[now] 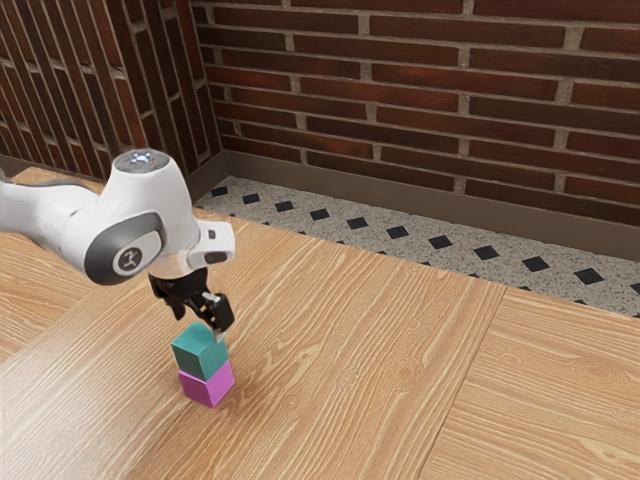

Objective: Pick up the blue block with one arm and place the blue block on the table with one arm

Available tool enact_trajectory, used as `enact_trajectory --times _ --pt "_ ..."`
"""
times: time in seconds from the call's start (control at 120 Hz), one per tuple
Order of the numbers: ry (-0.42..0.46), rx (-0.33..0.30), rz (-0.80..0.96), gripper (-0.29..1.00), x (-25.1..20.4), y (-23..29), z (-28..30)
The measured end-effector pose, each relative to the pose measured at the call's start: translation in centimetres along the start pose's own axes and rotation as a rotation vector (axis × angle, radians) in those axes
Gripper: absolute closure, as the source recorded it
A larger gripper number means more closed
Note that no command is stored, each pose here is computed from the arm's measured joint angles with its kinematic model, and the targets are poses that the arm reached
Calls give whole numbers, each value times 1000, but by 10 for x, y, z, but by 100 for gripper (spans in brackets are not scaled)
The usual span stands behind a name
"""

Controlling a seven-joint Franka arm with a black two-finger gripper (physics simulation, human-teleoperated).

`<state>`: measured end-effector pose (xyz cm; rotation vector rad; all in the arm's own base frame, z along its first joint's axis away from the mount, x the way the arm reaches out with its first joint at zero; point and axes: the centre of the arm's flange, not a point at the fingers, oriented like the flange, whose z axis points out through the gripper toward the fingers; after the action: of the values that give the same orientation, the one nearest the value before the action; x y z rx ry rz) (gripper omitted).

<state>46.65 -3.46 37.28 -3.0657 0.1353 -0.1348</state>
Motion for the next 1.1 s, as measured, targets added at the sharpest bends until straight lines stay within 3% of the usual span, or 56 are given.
enact_trajectory --times 0.892,1.1 --pt "35 -13 -47 2 -8 8 22" --pt "4 -9 -51 2 -9 8 39"
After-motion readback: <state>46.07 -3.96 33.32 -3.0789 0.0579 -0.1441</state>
